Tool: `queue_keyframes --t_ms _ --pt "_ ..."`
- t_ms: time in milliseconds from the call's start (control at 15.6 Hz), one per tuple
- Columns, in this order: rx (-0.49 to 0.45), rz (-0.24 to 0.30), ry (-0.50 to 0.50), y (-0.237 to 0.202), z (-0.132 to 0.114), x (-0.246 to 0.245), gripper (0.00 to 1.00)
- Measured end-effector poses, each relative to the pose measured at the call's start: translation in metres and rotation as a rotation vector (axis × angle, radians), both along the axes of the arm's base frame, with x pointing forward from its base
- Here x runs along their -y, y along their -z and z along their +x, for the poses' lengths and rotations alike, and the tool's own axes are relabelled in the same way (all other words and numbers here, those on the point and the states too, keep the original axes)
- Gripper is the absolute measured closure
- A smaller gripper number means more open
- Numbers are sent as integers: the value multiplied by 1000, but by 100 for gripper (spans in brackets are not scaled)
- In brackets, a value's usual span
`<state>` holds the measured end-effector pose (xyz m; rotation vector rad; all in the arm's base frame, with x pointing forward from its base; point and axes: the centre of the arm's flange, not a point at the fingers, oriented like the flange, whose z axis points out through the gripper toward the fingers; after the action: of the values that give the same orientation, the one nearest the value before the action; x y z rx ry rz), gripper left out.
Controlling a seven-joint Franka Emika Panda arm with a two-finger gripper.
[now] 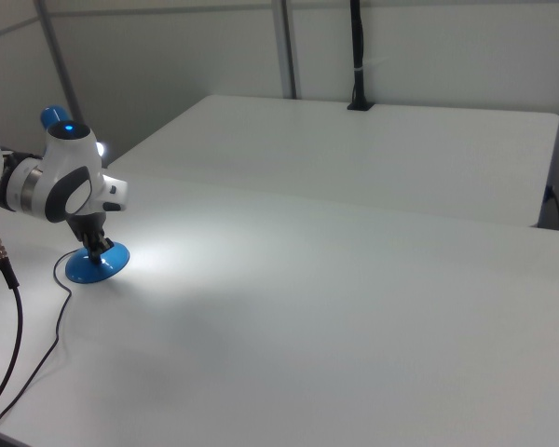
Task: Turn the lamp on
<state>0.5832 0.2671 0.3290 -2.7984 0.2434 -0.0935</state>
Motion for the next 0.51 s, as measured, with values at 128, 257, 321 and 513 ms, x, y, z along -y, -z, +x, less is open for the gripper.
queue_keyframes --t_ms 128,257,321,513 --pt "2 1 3 0 0 -1 99" --pt "2 1 3 0 0 -1 99" --pt "2 1 3 0 0 -1 99" --pt "-71 -27 -21 -2 -3 7 99"
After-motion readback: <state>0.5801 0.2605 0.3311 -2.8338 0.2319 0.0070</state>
